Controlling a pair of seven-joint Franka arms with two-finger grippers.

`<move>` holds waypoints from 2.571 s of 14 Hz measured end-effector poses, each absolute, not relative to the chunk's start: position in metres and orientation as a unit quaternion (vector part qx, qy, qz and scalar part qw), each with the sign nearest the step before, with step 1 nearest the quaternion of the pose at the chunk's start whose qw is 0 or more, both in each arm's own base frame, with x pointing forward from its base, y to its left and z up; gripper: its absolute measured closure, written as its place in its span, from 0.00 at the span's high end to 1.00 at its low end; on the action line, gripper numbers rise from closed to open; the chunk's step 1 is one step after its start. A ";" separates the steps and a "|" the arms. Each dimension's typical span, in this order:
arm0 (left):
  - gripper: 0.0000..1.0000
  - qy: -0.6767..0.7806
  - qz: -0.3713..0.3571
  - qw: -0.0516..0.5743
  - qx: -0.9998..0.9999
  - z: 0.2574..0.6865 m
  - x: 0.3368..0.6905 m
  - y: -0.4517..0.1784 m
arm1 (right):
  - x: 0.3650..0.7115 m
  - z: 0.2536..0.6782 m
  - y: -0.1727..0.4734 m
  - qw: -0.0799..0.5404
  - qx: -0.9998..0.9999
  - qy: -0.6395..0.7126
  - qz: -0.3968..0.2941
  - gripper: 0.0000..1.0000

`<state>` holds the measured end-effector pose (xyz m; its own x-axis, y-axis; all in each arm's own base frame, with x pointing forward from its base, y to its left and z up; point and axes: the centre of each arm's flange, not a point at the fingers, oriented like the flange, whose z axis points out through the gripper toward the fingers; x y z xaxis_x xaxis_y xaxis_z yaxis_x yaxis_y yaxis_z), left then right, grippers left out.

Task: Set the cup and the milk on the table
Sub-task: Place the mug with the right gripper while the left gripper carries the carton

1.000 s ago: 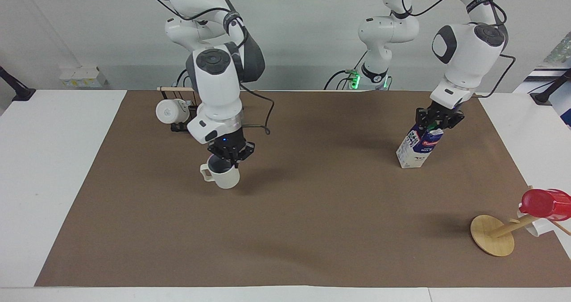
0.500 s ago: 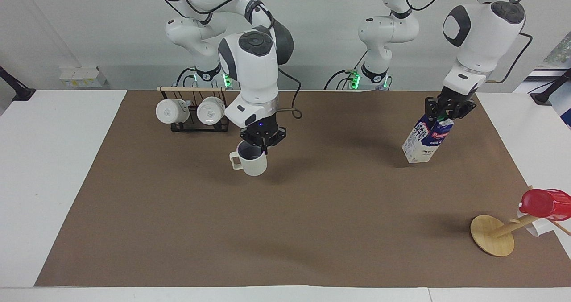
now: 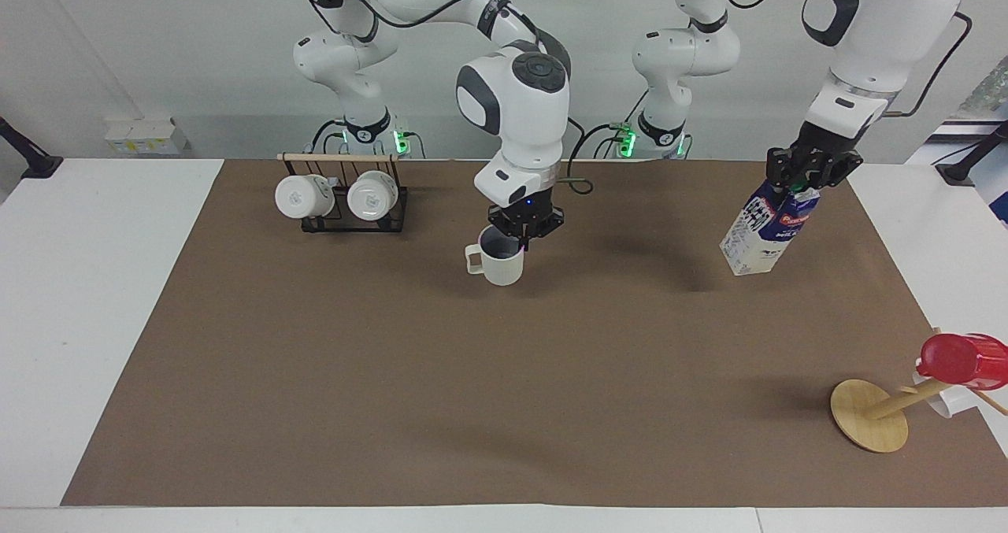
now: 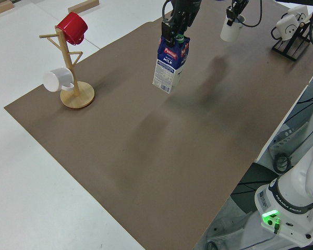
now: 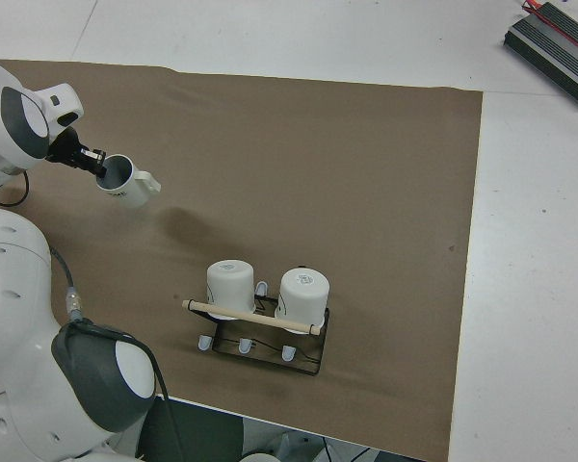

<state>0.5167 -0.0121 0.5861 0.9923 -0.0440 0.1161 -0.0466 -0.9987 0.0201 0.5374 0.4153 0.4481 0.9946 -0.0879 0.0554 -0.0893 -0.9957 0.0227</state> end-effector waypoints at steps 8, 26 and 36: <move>0.41 -0.007 0.060 0.015 0.998 0.590 0.518 -0.044 | 0.533 0.398 0.449 0.010 0.997 -0.064 0.028 0.04; 0.41 -0.005 0.062 0.047 0.997 0.600 0.499 -0.154 | 0.547 0.431 0.425 -0.025 0.991 -0.113 0.062 1.00; 0.41 0.002 0.045 0.054 0.998 0.572 0.486 -0.240 | 0.586 0.587 0.217 -0.019 0.985 -0.148 0.091 1.00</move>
<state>0.4856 -0.2396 0.5725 0.9959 0.0084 0.0905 -0.0014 -0.9943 0.1070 0.5862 0.2170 0.5873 0.9397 -0.2952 0.1726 -0.2882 -0.9554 -0.0650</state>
